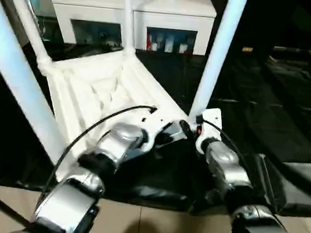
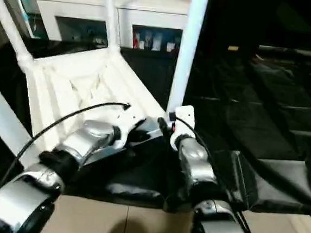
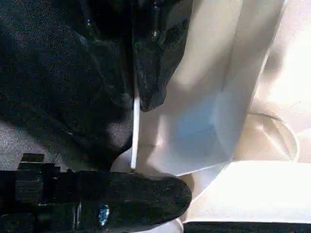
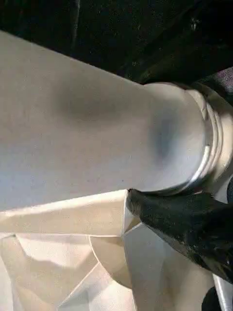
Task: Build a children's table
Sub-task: Rotate leg to tighten
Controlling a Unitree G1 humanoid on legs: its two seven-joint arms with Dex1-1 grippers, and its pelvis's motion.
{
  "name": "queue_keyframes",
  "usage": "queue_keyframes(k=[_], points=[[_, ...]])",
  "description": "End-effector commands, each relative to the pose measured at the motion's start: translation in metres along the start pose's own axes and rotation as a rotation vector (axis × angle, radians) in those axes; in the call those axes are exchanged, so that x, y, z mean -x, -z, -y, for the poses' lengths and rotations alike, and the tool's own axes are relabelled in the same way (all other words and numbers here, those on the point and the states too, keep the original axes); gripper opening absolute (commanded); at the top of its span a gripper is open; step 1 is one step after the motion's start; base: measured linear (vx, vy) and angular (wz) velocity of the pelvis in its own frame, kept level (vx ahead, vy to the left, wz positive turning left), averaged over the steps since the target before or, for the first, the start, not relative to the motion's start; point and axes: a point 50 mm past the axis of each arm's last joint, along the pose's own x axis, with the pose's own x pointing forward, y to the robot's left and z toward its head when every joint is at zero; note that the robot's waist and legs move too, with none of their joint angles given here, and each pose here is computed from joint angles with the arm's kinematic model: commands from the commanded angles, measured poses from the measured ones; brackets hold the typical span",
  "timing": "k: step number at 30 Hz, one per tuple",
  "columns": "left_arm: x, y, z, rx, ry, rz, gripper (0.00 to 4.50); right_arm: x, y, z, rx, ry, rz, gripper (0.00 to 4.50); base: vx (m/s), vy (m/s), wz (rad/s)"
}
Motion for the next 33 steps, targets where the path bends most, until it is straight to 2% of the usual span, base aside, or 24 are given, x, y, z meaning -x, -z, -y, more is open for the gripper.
queue_keyframes(k=[1, 2, 3, 4, 10, 12, 15, 19, 21, 28, 33], points=[[-0.002, 0.012, -0.002, 0.040, -0.077, -0.034, 0.00, -0.001, 0.013, -0.025, -0.039, -0.092, -0.058, 2.72, 0.000, 0.000, 0.00], [-0.002, 0.012, -0.002, 0.036, -0.068, -0.034, 0.00, -0.001, 0.013, -0.025, -0.053, -0.104, -0.050, 2.72, 0.000, 0.000, 0.00], [-0.002, 0.013, -0.001, 0.030, -0.059, -0.035, 0.00, -0.001, 0.011, -0.026, -0.065, -0.111, -0.038, 3.28, 0.000, 0.000, 0.00], [-0.002, 0.014, -0.001, 0.023, -0.051, -0.039, 0.00, -0.001, 0.010, -0.025, -0.070, -0.114, -0.026, 3.42, 0.000, 0.000, 0.00], [0.001, 0.019, -0.002, 0.003, -0.018, -0.050, 0.00, 0.000, 0.002, -0.016, -0.035, -0.128, 0.029, 3.90, 0.000, 0.000, 0.00], [0.003, 0.022, -0.002, -0.002, 0.005, -0.058, 0.00, 0.001, -0.001, -0.011, 0.001, -0.151, 0.040, 3.90, 0.000, 0.000, 0.00], [0.012, 0.029, -0.005, -0.029, 0.085, -0.076, 0.00, 0.011, -0.011, 0.006, 0.136, -0.277, 0.102, 3.90, 0.000, 0.000, 0.00], [0.022, 0.034, -0.006, -0.054, 0.159, -0.080, 0.00, 0.023, -0.016, 0.018, 0.216, -0.411, 0.138, 3.90, 0.000, 0.000, 0.00], [0.031, 0.037, -0.005, -0.108, 0.252, -0.064, 0.00, 0.033, -0.018, 0.024, 0.271, -0.519, 0.147, 3.90, 0.000, 0.000, 0.00], [0.054, 0.039, -0.002, -0.196, 0.432, -0.045, 0.00, 0.053, -0.016, 0.027, 0.311, -0.747, 0.121, 3.90, 0.009, -0.004, 0.01], [0.069, 0.043, -0.005, -0.215, 0.476, -0.068, 0.00, 0.065, -0.006, 0.022, 0.347, -0.895, 0.053, 3.90, 0.055, -0.021, 0.12]])
